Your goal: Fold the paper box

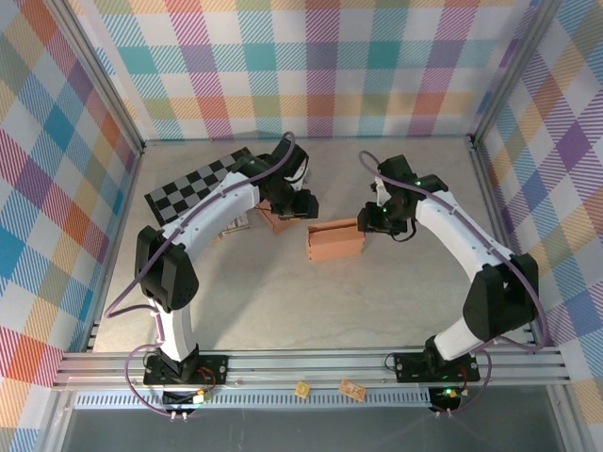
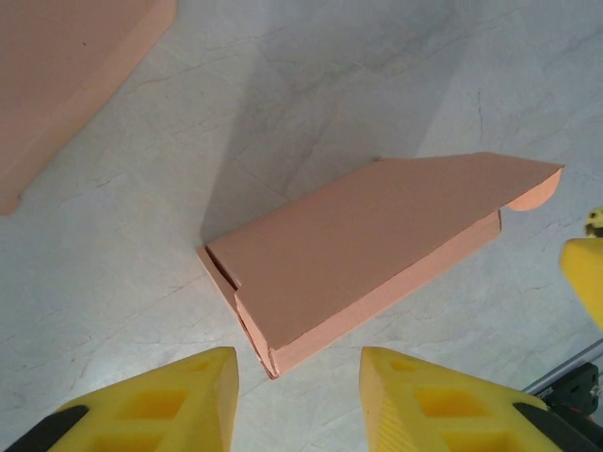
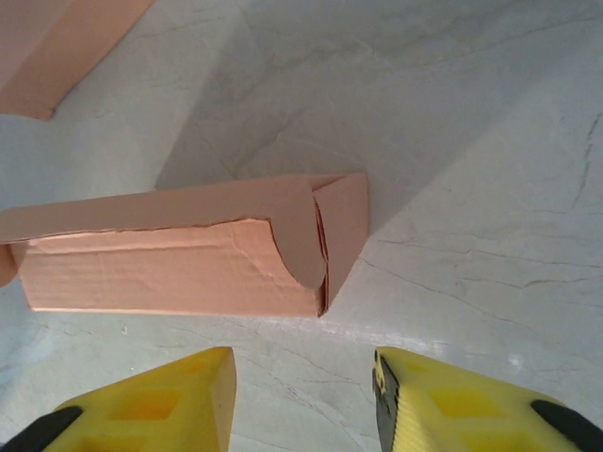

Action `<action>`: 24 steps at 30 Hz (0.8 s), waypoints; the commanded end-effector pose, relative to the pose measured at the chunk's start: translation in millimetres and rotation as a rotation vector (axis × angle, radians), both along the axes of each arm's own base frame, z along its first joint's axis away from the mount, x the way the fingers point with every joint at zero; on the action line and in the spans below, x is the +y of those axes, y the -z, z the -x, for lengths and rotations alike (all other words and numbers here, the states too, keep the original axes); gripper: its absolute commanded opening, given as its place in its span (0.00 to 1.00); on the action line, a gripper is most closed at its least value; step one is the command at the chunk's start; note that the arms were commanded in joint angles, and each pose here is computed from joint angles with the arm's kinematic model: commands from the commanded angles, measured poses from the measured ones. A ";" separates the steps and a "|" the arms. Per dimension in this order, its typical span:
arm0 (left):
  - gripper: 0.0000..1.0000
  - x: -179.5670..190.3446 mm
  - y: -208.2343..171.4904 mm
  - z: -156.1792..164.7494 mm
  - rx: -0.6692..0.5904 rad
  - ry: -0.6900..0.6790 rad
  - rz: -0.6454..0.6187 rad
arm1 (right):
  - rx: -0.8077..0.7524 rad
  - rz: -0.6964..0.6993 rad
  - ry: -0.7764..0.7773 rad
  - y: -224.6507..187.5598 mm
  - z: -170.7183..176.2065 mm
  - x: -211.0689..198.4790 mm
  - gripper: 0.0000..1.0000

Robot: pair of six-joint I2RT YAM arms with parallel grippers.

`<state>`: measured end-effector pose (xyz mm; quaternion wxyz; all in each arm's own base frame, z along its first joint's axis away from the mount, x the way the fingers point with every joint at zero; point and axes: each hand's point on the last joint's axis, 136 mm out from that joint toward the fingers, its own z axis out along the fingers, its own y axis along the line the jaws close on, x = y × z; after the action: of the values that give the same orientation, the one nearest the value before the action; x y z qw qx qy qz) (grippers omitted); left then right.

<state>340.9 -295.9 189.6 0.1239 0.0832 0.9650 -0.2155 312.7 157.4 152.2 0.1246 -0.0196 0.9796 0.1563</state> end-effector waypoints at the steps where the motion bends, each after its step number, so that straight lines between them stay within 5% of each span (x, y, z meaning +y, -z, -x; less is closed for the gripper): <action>1: 0.40 1.4 -4.9 -9.6 -0.003 -0.070 0.015 | -0.004 -0.056 0.044 -18.1 -13.4 4.8 0.49; 6: 0.37 19.6 -11.2 -12.8 0.027 -0.398 0.143 | 0.073 -0.124 0.336 -37.2 -12.1 -9.3 0.62; 10: 0.38 42.2 -30.6 -15.5 -0.027 -0.673 0.262 | 0.200 -0.337 0.650 -39.7 -6.6 -4.2 0.68; 14: 0.52 65.0 -13.6 1.9 0.077 -0.976 0.295 | 0.392 -0.482 0.982 -28.4 7.4 1.0 0.79; 18: 0.58 55.7 8.5 2.1 0.186 -1.078 0.344 | 0.442 -0.501 1.143 -26.8 9.8 -3.8 0.99; 24: 0.61 44.0 29.0 -17.6 0.234 -1.109 0.370 | 0.546 -0.520 1.150 -16.3 -0.9 16.3 0.99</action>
<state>348.0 -246.9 165.0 0.1355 -0.4476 0.8403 -0.2742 306.9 159.2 166.9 -0.0254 0.5399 0.7927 0.2819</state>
